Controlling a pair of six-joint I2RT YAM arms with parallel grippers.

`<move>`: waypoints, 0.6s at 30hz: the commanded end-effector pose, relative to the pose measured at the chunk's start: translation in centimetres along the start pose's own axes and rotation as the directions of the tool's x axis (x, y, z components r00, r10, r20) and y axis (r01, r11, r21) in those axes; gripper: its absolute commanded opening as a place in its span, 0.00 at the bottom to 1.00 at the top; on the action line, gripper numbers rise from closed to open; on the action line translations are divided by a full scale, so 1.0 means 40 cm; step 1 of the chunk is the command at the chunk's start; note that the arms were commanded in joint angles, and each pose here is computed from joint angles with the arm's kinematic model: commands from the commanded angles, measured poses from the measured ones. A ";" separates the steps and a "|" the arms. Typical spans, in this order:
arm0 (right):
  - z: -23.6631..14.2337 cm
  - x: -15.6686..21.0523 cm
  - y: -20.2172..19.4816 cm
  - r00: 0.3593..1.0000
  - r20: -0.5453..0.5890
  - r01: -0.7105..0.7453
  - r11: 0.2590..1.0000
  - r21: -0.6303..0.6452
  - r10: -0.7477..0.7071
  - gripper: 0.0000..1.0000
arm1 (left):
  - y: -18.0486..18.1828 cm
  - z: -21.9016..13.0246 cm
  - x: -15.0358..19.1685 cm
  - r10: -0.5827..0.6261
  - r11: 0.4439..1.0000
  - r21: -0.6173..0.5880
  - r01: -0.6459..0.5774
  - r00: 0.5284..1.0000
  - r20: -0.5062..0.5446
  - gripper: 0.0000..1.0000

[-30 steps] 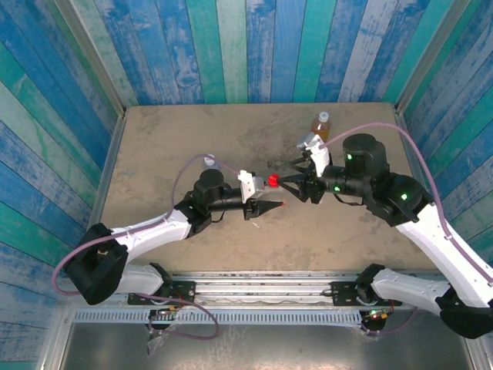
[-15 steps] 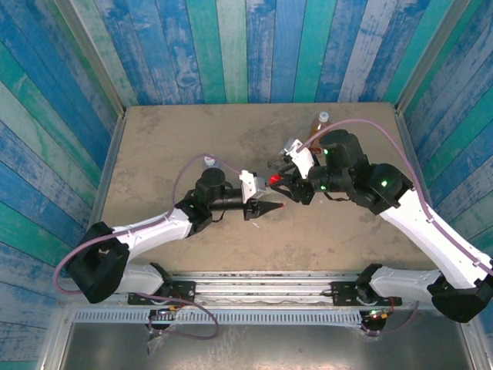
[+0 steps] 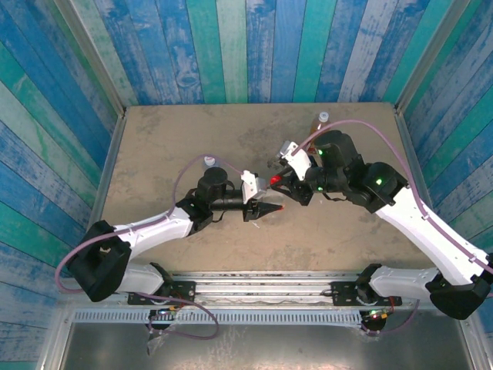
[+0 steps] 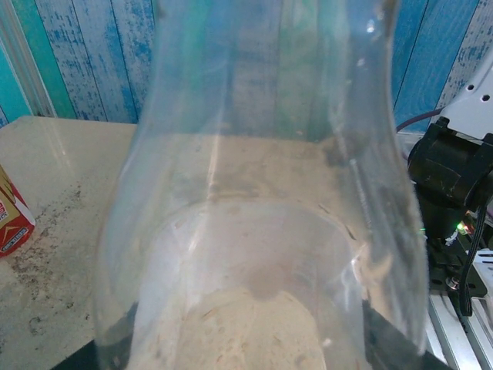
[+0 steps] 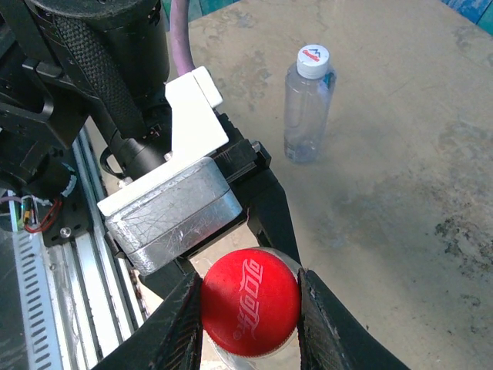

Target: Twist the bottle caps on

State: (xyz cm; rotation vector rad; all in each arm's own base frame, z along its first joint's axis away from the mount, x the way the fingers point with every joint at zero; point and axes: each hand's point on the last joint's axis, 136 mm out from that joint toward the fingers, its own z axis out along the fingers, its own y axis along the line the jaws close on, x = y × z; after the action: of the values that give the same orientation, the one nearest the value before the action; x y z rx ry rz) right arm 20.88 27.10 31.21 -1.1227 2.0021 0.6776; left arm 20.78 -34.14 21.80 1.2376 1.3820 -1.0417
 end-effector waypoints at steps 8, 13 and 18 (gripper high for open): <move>0.004 -0.001 -0.042 1.000 0.019 -0.021 0.994 0.106 0.019 0.16 | 0.034 0.008 -0.030 0.047 0.997 -0.066 -0.045 0.999 0.026 0.86; -0.007 0.012 -0.103 0.998 0.035 -0.064 0.976 0.210 0.058 0.17 | 0.052 -0.055 -0.082 0.086 0.976 -0.208 -0.067 0.993 0.085 0.94; 0.006 0.014 -0.182 0.984 0.116 -0.162 0.947 0.278 0.134 0.17 | 0.070 -0.152 -0.105 0.109 0.919 -0.389 -0.057 0.988 0.113 0.94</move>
State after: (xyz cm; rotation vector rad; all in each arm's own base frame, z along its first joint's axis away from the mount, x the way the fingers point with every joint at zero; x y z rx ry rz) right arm 25.13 24.27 29.47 -0.8925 2.0633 0.5020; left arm 22.36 -31.11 23.87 1.0547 1.3821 -0.8367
